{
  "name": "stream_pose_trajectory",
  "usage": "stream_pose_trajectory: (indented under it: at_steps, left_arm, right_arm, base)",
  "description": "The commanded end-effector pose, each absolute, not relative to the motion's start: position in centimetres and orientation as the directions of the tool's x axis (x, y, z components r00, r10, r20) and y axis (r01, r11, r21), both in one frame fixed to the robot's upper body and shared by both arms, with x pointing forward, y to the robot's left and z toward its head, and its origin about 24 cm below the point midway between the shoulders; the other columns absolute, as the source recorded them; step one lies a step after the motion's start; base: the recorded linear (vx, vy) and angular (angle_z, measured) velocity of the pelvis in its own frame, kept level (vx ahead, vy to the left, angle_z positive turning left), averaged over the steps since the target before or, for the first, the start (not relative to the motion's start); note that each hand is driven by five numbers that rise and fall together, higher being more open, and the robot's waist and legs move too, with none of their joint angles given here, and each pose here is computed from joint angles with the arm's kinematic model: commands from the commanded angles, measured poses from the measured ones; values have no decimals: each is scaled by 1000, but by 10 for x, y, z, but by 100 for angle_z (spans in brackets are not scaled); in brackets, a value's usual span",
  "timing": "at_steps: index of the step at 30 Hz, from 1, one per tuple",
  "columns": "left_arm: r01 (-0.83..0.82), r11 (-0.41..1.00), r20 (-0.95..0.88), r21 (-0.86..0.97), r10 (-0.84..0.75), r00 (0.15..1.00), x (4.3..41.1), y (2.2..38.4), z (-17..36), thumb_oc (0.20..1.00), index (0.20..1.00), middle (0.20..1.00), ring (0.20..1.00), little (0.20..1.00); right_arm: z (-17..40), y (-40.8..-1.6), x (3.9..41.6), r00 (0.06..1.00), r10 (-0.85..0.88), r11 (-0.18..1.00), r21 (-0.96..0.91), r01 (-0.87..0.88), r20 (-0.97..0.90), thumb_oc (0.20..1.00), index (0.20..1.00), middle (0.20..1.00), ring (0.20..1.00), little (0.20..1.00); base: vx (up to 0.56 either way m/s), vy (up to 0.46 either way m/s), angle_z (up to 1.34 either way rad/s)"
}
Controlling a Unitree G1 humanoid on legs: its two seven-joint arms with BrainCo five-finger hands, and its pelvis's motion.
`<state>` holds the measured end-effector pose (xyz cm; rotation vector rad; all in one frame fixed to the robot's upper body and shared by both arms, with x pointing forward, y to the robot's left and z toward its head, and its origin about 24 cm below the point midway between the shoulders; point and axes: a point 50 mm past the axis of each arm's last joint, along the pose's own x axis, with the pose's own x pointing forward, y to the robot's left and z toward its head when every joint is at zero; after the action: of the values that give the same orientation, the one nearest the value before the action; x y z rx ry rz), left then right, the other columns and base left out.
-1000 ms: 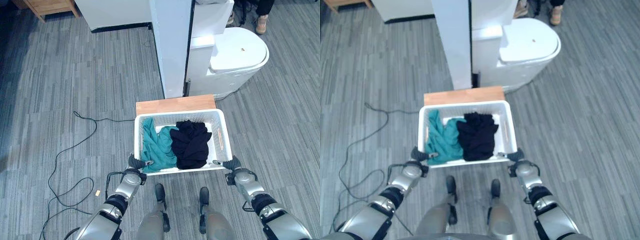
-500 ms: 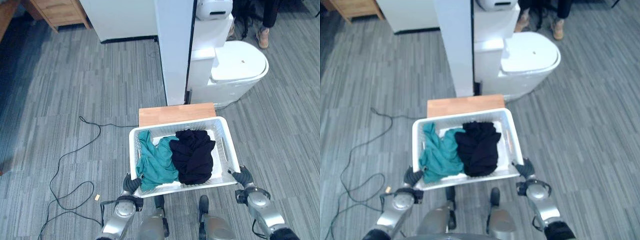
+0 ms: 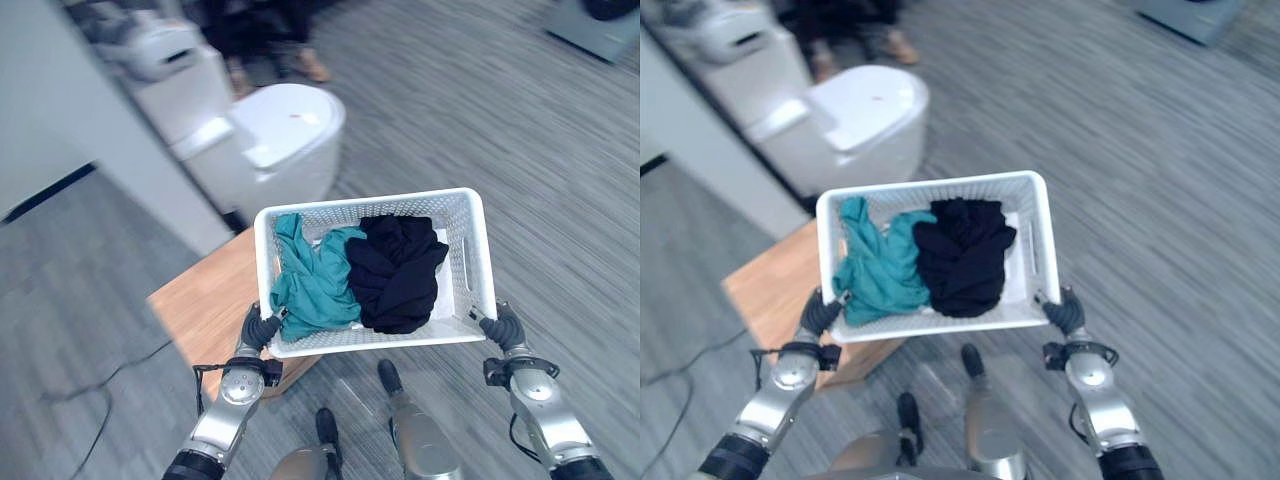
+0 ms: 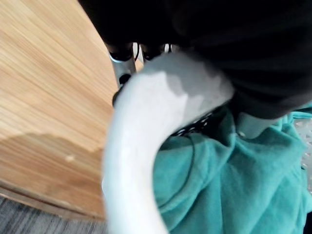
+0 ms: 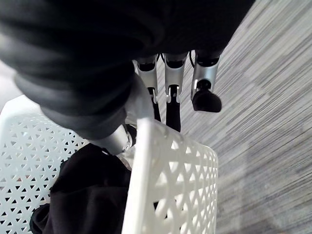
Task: Grab the laundry basket,head to the washer,open it,put in the laundry and shut it.
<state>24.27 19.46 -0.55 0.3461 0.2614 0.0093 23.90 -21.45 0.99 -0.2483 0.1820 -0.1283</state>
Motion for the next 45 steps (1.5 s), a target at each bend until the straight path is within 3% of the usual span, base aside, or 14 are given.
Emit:
stream_pose_trajectory:
  at_steps: [1,8,16,23,29,37,45]
  left_arm:
    - [51,962,-7,268,-51,999,254,188,40,200,200,200,200,200]
    - [-6,977,-86,213,24,996,240,197,17,200,200,200,200,200]
    - [4,991,-168,133,18,986,227,187,-3,200,200,200,200,200]
    - [5,987,-218,159,30,975,213,190,-12,200,200,200,200,200]
    - [4,983,-244,184,42,969,206,199,-16,200,200,200,200,200]
    - [-47,976,-211,212,93,973,212,215,-7,200,200,200,200,200]
    - [-25,973,-233,229,80,969,206,211,-16,200,200,200,200,200]
  right_arm:
    - [49,-214,251,1000,-3,976,-217,6,13,200,200,200,200,200]
    - [40,-199,253,996,79,973,-213,-83,-30,200,200,200,200,200]
    - [43,-201,252,995,90,971,-221,-95,-34,200,200,200,200,200]
    - [26,-210,238,995,26,981,-189,-44,-96,200,200,200,200,200]
    - [23,-194,238,991,91,980,-170,-107,-96,200,200,200,200,200]
    - [34,-179,249,982,180,961,-200,-189,-63,200,200,200,200,200]
    - [24,-197,236,988,110,973,-190,-130,-109,200,200,200,200,200]
  base:
    - [-55,-129,-170]
    - [166,-161,-186]
    - [190,-152,-72]
    - [607,-56,-55]
    - [569,69,-66]
    - [449,36,-25]
    - [533,-258,46]
